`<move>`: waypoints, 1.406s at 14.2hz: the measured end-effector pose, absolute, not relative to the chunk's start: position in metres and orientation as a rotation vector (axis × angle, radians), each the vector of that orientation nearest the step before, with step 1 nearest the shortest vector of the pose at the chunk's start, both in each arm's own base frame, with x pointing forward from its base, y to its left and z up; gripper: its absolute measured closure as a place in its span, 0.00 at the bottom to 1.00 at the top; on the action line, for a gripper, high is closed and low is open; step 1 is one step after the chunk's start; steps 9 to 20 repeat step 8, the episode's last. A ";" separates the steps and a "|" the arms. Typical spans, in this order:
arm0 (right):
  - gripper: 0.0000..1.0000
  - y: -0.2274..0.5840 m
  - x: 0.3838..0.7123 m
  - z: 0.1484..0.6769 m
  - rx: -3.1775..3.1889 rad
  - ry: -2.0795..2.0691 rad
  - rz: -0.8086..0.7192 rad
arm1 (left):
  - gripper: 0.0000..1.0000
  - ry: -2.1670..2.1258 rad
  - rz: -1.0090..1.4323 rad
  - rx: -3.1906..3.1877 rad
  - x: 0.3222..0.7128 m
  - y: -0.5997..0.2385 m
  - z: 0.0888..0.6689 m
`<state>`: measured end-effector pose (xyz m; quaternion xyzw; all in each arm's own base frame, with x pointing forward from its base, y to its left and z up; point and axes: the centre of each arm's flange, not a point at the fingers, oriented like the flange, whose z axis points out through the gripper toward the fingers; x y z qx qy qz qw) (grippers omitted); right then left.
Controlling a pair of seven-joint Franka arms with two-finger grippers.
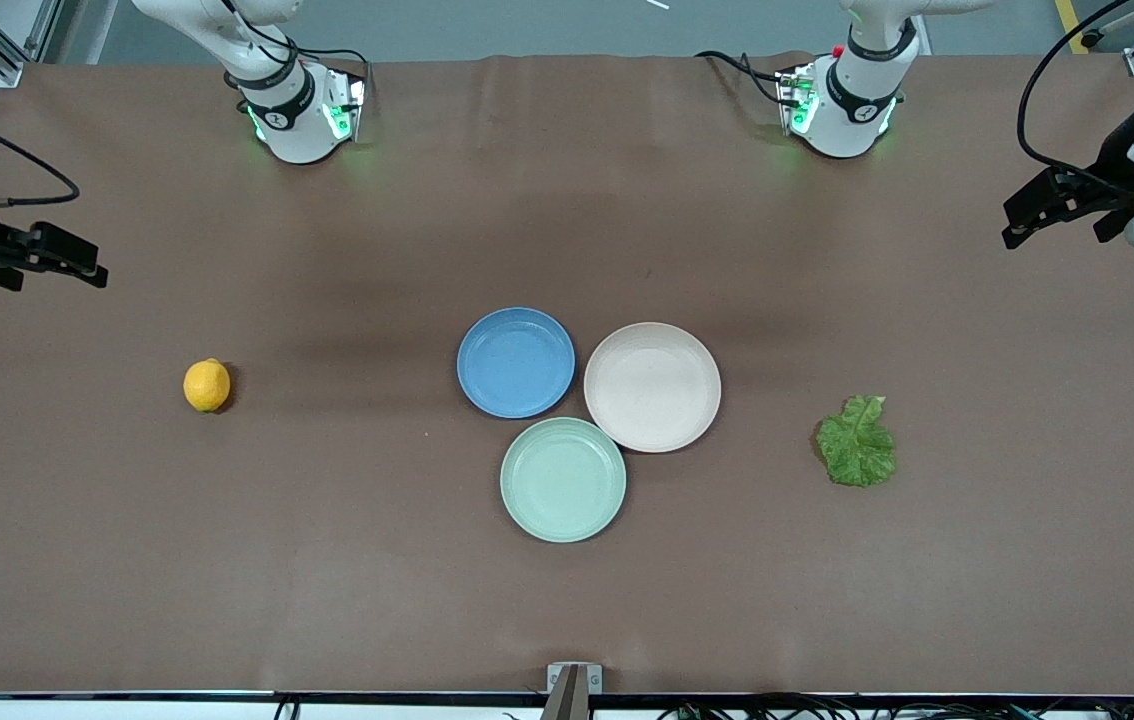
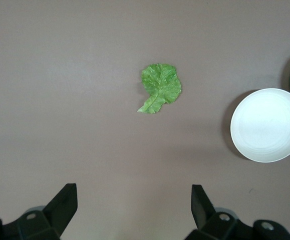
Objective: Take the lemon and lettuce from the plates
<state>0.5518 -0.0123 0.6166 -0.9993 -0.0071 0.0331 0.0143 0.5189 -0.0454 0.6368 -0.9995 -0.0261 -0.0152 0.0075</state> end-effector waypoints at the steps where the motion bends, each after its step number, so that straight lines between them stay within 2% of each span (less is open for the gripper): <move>1: 0.00 -0.012 0.546 0.624 -3.113 -0.022 0.083 | 0.00 -0.071 -0.046 -3.125 0.519 -0.047 0.637; 8: 0.00 -0.012 0.542 0.637 -3.116 -0.022 0.013 | 0.00 -0.012 -0.011 -3.121 0.515 -0.062 0.635; 20: 0.00 -0.012 0.542 0.637 -3.116 -0.022 0.013 | 0.00 -0.012 -0.011 -3.121 0.515 -0.062 0.635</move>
